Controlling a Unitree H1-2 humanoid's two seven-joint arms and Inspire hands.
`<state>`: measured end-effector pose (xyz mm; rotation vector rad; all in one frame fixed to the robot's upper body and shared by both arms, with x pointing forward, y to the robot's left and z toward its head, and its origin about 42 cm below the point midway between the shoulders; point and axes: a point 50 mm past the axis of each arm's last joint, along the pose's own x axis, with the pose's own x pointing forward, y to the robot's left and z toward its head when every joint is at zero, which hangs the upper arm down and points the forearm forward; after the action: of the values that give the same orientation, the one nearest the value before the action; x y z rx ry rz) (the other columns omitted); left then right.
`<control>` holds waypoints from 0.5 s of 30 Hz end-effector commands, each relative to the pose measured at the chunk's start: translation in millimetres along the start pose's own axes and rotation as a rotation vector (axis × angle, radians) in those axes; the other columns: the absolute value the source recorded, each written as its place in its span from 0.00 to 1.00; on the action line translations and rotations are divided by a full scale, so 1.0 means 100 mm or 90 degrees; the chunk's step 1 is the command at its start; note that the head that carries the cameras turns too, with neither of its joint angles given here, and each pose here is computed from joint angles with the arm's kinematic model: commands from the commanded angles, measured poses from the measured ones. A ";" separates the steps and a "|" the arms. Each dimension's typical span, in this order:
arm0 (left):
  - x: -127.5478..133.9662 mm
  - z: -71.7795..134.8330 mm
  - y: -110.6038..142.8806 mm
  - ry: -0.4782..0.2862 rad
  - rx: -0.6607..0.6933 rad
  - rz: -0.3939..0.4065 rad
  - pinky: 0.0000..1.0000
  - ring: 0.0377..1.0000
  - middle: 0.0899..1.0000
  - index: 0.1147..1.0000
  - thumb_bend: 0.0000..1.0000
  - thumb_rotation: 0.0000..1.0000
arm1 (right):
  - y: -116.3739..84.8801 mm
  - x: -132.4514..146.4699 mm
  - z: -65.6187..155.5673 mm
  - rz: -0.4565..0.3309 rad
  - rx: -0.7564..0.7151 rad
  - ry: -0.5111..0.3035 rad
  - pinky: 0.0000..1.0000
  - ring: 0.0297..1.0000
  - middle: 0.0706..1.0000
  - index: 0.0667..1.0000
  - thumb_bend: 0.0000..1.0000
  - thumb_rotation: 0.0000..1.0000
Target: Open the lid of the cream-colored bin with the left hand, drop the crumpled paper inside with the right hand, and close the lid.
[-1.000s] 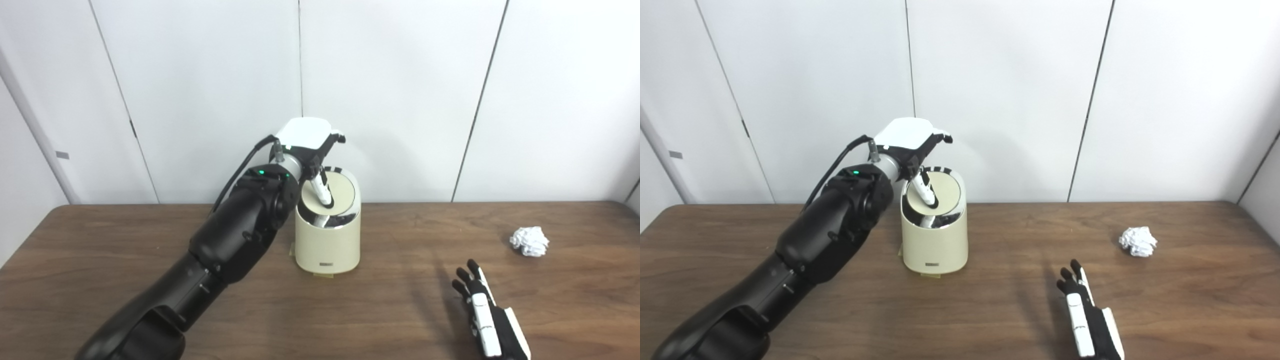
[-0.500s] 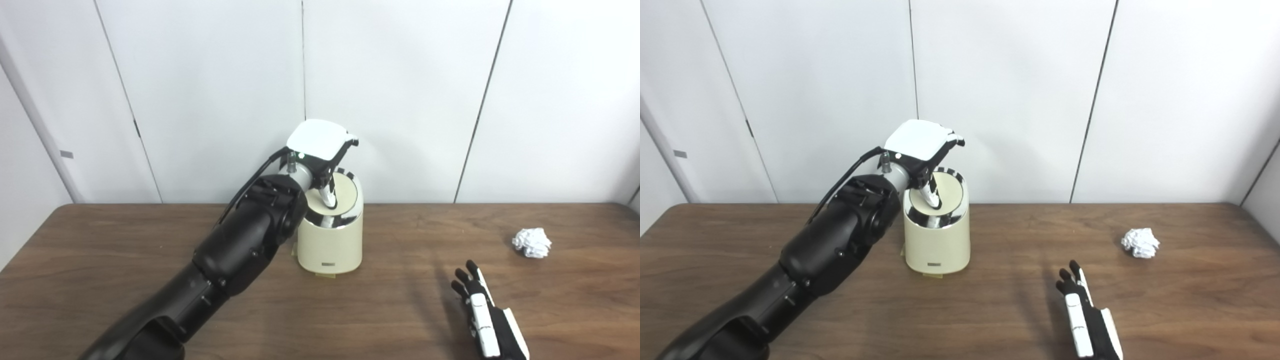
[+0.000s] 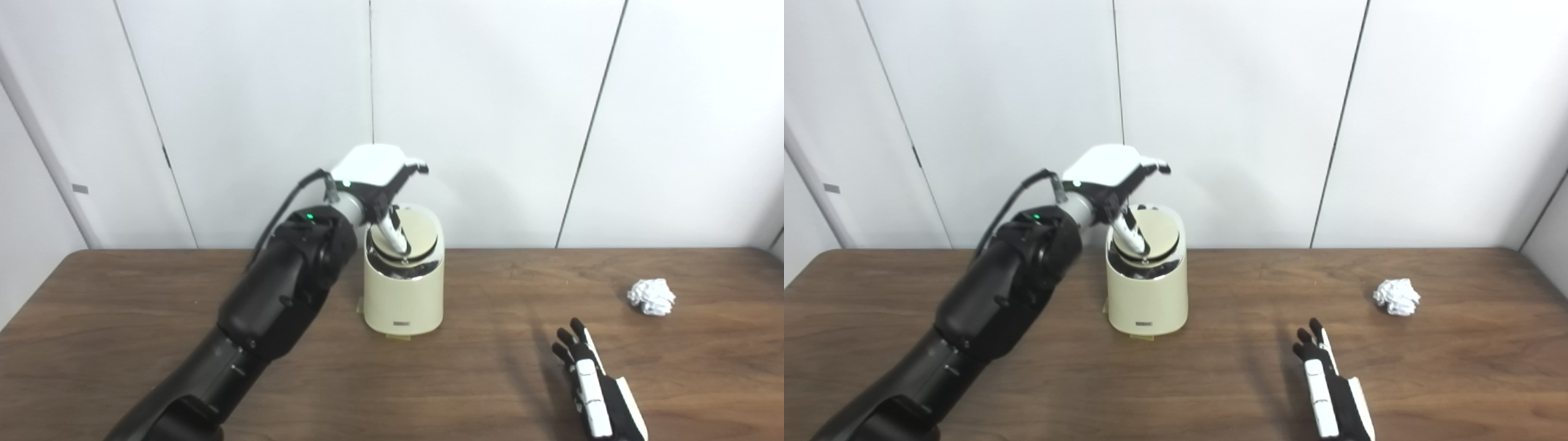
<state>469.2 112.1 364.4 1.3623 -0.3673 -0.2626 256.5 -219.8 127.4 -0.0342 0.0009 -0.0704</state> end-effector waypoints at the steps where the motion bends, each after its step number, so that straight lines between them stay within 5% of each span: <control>1: -0.01 0.04 0.47 -0.030 -0.003 0.134 0.81 0.88 0.87 0.86 0.91 0.05 | 0.08 0.04 0.04 0.018 0.012 -0.011 1.00 0.94 0.95 1.00 0.56 1.00; 6: -0.14 -0.12 0.58 -0.052 -0.065 0.219 0.79 0.84 0.82 0.81 0.84 0.02 | 0.09 0.06 0.03 0.018 0.009 -0.010 1.00 0.94 0.95 1.00 0.56 1.00; 9: -0.26 -0.26 0.47 -0.063 -0.088 0.266 0.67 0.79 0.80 0.79 0.72 0.12 | 0.09 0.05 0.04 0.020 0.002 -0.011 1.00 0.94 0.95 1.00 0.57 1.00; 10: -0.30 -0.30 0.41 -0.067 -0.089 0.273 0.69 0.81 0.83 0.83 0.60 0.22 | 0.09 0.05 0.05 0.020 0.001 -0.012 1.00 0.94 0.95 1.00 0.56 1.00; 11: -0.36 -0.34 0.30 -0.068 -0.092 0.274 0.69 0.82 0.83 0.85 0.56 0.25 | 0.10 0.05 0.06 0.021 0.006 -0.011 1.00 0.94 0.95 1.00 0.56 1.00; 15: -0.64 -0.47 -0.04 -0.045 -0.139 0.273 0.78 0.88 0.90 0.92 0.38 0.67 | 0.12 0.04 0.07 0.021 0.007 -0.014 1.00 0.94 0.95 1.00 0.55 1.00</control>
<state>435.5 172.7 323.9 1.0752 -0.5644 -0.0680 258.7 -215.8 128.2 -0.0368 0.0006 -0.0586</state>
